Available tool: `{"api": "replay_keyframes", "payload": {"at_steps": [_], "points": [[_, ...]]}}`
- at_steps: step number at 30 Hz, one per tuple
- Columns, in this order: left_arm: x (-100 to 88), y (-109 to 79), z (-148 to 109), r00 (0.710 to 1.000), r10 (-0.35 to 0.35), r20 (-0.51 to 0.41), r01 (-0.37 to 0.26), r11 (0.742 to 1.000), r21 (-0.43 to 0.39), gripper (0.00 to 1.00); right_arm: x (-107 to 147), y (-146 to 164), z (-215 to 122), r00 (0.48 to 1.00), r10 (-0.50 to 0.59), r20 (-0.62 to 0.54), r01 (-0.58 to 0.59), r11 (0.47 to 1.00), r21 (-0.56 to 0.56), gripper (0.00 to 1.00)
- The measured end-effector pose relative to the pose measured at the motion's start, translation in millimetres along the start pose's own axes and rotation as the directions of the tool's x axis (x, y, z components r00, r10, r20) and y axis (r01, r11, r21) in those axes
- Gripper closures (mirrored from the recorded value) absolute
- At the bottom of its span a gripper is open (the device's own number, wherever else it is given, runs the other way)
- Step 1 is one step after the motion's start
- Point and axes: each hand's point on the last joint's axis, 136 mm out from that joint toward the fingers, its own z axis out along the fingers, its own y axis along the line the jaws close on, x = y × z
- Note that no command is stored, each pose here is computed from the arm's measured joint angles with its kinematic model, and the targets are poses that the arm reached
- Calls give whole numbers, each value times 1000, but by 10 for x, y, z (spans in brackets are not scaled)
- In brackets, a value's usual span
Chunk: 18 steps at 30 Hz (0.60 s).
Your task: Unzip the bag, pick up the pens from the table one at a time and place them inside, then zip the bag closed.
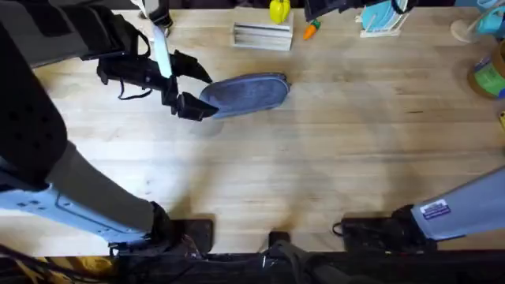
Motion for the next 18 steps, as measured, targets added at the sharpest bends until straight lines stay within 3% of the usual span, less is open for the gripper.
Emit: {"api": "replay_keyframes", "payload": {"at_steps": [3, 11, 15, 18], "points": [[-73, -61, -169, 999, 18, -43, -20, 999, -37, 6, -25, 65, -275, 999, -44, 21, 43, 998, 43, 4], [-594, -406, -903, 989, 50, -141, -77, 978, -195, 5, 52, 165, -872, 996, -73, 50, 68, 992, 106, 4], [-826, -563, -1185, 986, -22, -165, -30, 951, -307, 7, 125, 182, -1133, 995, -77, 56, 68, 986, 153, 4], [-982, -624, -1395, 983, -106, -151, 35, 910, -413, 8, 165, 190, -1321, 994, -84, 68, 70, 978, 195, 4]]}}
